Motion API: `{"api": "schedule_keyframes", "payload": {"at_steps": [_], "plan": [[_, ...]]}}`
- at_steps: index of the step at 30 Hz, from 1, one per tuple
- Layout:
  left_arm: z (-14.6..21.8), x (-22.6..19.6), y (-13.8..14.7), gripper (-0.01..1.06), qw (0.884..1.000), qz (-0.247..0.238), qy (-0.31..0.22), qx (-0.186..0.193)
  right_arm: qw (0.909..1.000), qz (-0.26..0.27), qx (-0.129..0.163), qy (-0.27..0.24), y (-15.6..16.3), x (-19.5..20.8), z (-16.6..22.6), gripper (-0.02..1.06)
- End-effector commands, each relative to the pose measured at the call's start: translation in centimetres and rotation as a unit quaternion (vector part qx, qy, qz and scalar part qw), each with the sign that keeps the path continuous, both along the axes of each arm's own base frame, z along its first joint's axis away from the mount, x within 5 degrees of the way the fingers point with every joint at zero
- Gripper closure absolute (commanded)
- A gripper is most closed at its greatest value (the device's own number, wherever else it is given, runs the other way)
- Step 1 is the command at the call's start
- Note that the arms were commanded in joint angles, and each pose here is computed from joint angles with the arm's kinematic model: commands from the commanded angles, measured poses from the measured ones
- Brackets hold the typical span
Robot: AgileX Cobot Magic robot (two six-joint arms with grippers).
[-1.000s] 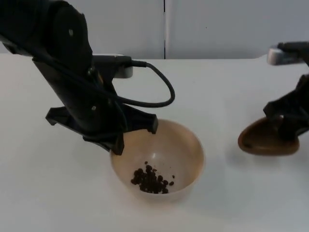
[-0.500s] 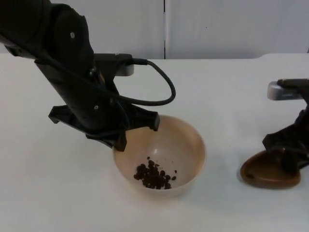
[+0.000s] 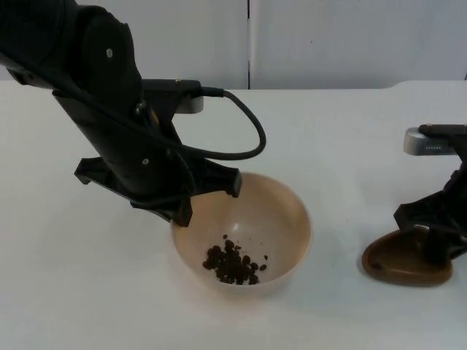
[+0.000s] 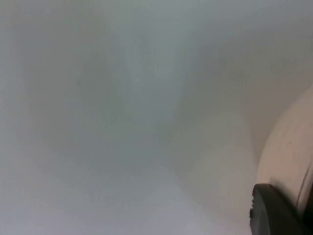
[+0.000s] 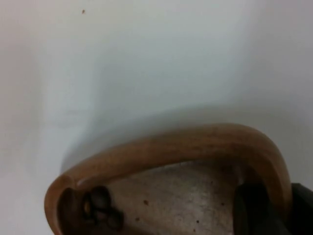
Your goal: Pick up the bowl with the left hand and pour the coffee beans from the cup into the bowl with the right hand.
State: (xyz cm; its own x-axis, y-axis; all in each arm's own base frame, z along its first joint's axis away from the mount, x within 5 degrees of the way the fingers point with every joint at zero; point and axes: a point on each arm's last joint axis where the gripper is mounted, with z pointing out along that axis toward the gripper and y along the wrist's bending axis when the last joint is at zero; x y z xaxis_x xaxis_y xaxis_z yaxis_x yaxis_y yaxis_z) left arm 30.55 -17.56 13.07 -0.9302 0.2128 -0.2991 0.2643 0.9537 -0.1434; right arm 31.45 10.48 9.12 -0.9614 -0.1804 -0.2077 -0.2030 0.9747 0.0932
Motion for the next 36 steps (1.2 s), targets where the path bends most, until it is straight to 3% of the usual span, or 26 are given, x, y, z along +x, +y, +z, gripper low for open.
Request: {"api": "schedule_keyframes", "payload": {"at_steps": [1, 23, 27, 30, 31, 32, 35, 36], "plan": [[0.2, 0.2, -0.2, 1.05, 1.0, -0.007, -0.017, -0.005, 1.0, -0.003, -0.002, 0.0, -0.1, 0.0, -0.2, 1.04], [-2.2, 0.4, -0.2, 1.05, 1.0, -0.015, 0.0, 0.015, 1.0, -0.004, 0.0, -0.006, -0.1, 0.1, -0.2, 1.04], [-2.2, 0.4, -0.2, 1.01, 1.0, -0.015, -0.001, 0.015, 1.0, -0.006, 0.001, -0.007, -0.1, 0.1, -0.2, 1.04], [-2.2, 0.4, -0.2, 0.83, 1.0, -0.015, -0.001, 0.015, 0.9998, -0.015, 0.007, -0.008, 0.0, 0.2, -0.1, 0.93], [-2.2, 0.4, -0.2, 0.71, 1.0, -0.015, -0.001, 0.015, 0.9997, -0.017, 0.009, -0.011, 0.0, 0.3, -0.1, 0.85], [-2.2, 0.4, -0.2, 0.71, 1.0, -0.015, -0.001, 0.015, 0.9997, -0.017, 0.009, -0.011, 0.0, 0.3, -0.1, 0.85], [-2.2, 0.4, -0.2, 0.48, 1.0, -0.013, 0.0, 0.013, 0.9994, -0.027, 0.016, -0.017, 0.1, 0.4, -0.1, 0.64], [-2.2, 0.5, -0.3, 0.35, 1.0, -0.012, -0.004, 0.011, 0.9992, -0.029, 0.018, -0.02, 0.1, 0.4, -0.1, 0.51]]}}
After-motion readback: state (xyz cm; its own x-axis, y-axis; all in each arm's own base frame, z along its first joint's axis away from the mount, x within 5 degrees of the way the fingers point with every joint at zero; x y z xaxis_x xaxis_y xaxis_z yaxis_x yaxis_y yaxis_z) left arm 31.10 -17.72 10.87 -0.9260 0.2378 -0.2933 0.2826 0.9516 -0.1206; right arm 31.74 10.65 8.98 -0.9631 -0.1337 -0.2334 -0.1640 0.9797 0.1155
